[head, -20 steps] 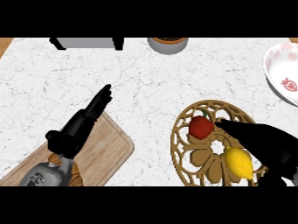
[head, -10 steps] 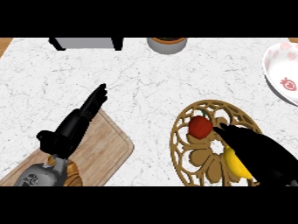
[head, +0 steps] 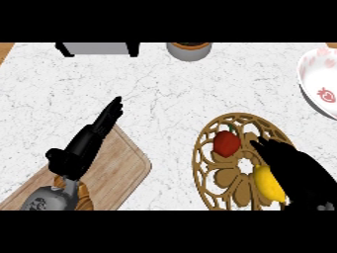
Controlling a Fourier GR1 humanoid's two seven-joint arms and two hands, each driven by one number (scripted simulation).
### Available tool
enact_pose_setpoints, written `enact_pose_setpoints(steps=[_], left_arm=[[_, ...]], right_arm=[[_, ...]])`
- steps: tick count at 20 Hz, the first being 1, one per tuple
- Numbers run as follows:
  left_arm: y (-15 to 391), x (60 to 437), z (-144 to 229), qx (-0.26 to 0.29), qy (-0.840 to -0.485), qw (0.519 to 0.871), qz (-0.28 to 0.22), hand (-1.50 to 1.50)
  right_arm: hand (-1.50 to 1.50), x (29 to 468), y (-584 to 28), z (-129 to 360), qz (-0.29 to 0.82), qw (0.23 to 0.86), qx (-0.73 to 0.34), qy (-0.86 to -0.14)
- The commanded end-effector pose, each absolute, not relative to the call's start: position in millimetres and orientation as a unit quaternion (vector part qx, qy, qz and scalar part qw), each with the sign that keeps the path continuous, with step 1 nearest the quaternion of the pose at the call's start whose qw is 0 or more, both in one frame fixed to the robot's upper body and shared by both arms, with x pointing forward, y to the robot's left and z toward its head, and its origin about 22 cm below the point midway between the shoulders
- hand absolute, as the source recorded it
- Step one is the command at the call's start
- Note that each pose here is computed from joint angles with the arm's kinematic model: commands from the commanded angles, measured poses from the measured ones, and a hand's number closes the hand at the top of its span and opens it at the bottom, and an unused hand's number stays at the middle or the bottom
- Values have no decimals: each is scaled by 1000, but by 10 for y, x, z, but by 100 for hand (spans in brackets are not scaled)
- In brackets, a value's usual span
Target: Pick the lemon from the placemat and place it in the bowl
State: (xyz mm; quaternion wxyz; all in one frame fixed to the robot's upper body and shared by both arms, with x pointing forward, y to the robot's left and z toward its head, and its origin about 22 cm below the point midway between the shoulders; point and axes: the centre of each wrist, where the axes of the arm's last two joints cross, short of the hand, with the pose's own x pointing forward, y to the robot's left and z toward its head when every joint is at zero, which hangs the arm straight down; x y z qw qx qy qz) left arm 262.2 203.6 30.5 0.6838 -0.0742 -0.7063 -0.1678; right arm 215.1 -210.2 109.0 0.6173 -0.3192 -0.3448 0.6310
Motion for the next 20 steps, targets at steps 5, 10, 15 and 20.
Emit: enact_pose_setpoints(steps=[5, 10, 15, 20], left_arm=[[2156, 2597, 272, -72, -709, 681, -171, 0], [2015, 2672, 387, -69, -709, 681, -171, 0], [1987, 2579, 409, -72, -705, 684, -171, 0], [1926, 2538, 438, -74, -711, 679, -167, 0]], right_arm=[[-150, 2294, -2220, 817, 626, 638, -315, -320], [-150, 2385, -2285, 618, 630, 635, -309, -322], [150, 2402, -2195, 611, 614, 636, -287, -369], [150, 2438, -2169, 557, 623, 596, -315, -396]])
